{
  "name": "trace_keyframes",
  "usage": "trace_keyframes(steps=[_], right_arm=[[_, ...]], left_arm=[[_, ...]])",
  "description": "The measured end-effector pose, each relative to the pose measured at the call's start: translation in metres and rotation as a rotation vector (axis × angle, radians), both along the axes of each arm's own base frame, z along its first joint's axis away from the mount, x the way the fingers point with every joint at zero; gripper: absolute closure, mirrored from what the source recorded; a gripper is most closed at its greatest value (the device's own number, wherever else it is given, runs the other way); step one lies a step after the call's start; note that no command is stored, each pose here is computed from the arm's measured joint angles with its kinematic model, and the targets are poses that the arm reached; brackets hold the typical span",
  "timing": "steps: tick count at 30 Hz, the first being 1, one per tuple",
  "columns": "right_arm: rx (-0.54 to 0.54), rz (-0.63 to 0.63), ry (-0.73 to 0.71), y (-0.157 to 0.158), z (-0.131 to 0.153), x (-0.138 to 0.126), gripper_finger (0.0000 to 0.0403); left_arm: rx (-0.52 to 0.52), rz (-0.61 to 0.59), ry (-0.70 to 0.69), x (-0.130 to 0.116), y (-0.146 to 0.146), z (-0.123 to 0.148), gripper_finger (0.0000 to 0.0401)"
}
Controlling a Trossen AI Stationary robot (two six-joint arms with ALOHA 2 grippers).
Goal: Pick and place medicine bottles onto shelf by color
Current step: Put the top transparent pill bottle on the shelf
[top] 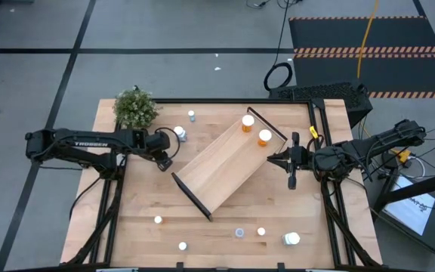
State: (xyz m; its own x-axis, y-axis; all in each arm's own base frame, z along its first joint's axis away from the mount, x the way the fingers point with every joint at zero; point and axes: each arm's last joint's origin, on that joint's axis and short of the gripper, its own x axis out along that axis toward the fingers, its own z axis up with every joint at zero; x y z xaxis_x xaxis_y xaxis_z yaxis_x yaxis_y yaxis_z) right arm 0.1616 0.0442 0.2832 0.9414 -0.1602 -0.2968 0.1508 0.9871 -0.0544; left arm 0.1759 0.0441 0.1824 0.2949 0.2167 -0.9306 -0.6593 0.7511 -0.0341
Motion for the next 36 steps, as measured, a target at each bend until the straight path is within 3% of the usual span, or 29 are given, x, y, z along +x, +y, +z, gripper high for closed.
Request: trace_keyframes(steps=[12,22,29,36], right_arm=[[-0.025,0.008,0.005,0.0,0.0,0.0,0.0381],[-0.042,0.013,0.008,0.0,0.0,0.0,0.0381],[-0.045,0.014,0.008,0.0,0.0,0.0,0.0381],[-0.046,0.014,0.008,0.0,0.0,0.0,0.0381]], left_arm=[[0.036,-0.049,-0.042,0.014,0.003,0.074,0.0246],[0.099,-0.068,-0.192,0.02,0.005,0.142,0.0247],[0.113,-0.091,-0.227,0.037,0.006,0.165,0.0247],[0.138,-0.211,-0.188,0.075,0.002,0.174,0.0247]])
